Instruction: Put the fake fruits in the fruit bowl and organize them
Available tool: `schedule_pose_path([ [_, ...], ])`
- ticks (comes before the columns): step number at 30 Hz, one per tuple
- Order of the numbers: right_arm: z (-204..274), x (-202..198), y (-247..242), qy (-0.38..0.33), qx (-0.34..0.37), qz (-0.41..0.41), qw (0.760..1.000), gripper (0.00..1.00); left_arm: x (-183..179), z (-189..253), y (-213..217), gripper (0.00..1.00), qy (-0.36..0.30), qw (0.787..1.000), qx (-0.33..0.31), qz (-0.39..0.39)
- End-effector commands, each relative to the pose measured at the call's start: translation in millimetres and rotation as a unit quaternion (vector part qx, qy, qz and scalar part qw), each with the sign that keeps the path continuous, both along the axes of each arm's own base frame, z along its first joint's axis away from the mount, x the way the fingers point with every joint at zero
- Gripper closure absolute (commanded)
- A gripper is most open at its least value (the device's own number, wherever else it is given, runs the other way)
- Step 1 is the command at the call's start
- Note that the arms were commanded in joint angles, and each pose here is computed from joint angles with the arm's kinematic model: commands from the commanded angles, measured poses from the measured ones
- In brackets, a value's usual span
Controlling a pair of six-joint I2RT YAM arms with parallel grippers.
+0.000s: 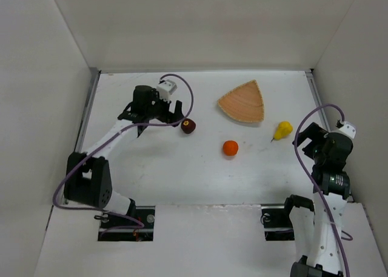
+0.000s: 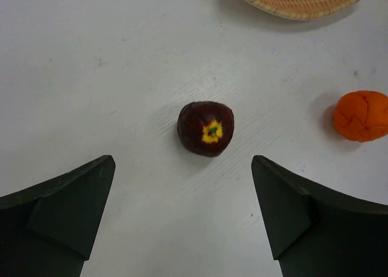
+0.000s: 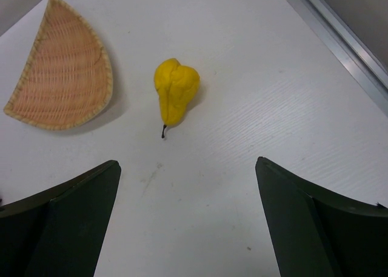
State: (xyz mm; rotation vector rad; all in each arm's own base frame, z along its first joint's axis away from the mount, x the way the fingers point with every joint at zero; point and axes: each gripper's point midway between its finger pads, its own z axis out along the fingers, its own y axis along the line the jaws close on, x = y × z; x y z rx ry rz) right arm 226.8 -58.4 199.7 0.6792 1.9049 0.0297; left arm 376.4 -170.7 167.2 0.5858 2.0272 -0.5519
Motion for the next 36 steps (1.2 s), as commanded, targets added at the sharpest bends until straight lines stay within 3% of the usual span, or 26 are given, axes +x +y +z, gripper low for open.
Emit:
schedule_pose_path([
  [1,4.0,3.7,6.3,-0.009,0.0,0.011,1.0,0.0,21.3,12.6,-28.3,0.0,-0.049,0.997,0.041,-0.043],
  [5,3.4,2.2,8.1,-0.005,-0.002,0.01,1.0,0.0,26.3,-14.7,-54.9,0.0,-0.04,0.991,0.098,-0.087],
  [12,-0.8,3.4,15.8,0.004,0.009,0.019,1.0,0.0,31.0,-71.6,-36.9,0.02,0.013,0.98,0.181,-0.078],
  [15,-4.3,5.7,19.1,0.008,0.014,0.021,1.0,0.0,35.6,-82.9,-31.8,0.14,0.016,0.977,0.197,-0.077],
  [19,-7.6,8.6,23.4,0.012,0.019,0.024,0.999,0.0,38.4,-88.9,-43.6,0.47,0.016,0.977,0.193,-0.092],
  [23,-11.4,10.8,31.2,0.013,0.027,0.032,0.999,0.0,46.8,-71.4,-65.2,0.69,-0.012,0.979,0.171,-0.106],
  [28,-20.6,14.4,38.4,0.023,0.029,0.04,0.999,0.0,56.8,-49.4,-87.3,0.82,-0.052,0.977,0.165,-0.121],
  [33,-26.6,16.7,41.4,0.031,0.029,0.045,0.998,0.0,61.8,-40.5,-103.1,0.84,-0.067,0.976,0.159,-0.134],
  [36,-28.3,18.5,41.4,0.029,0.031,0.044,0.998,0.0,69.6,-22.1,-137.1,0.83,-0.101,0.972,0.143,-0.16],
])
